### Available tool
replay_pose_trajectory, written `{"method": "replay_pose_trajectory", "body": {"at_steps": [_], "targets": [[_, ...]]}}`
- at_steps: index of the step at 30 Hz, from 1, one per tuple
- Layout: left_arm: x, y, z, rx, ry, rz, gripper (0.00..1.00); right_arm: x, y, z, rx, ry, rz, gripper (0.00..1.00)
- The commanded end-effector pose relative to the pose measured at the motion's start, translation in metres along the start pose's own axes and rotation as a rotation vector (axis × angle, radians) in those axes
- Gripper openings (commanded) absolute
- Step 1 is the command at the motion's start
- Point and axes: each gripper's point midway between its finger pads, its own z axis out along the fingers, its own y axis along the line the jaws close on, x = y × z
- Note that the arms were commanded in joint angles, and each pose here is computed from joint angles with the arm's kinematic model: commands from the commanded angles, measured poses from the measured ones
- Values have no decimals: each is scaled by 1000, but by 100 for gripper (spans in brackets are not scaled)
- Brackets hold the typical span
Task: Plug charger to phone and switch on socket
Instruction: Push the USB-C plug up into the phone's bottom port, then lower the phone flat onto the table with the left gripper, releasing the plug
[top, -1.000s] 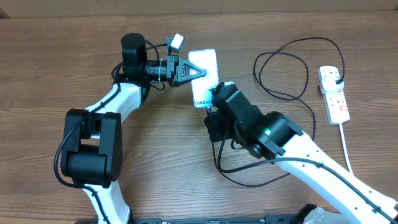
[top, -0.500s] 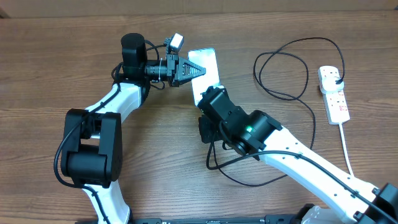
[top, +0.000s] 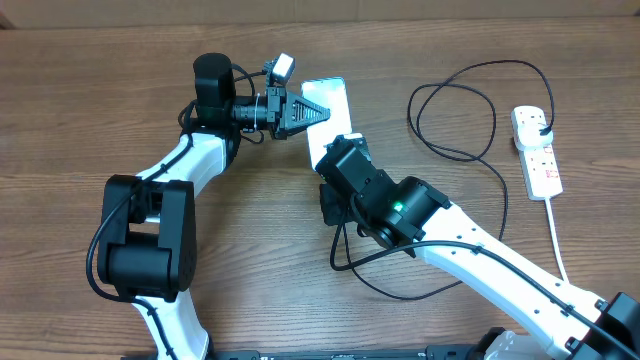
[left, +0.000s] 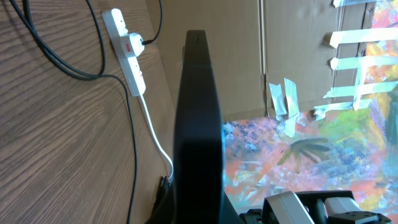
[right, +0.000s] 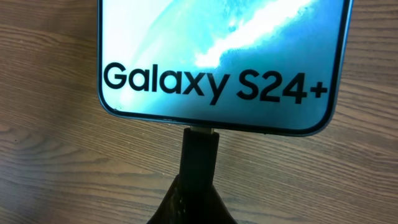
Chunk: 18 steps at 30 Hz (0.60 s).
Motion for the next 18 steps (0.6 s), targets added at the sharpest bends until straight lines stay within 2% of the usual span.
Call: {"method": "replay_pose_trajectory", "body": {"at_steps": [1,18], "targets": [[9,-9,1,36,67,42,4,-11,3,-2,-6,-57,-1,4],[23,-14,15,67,137,95,4,-45,18,-10,-70,-175,-42,6]]}}
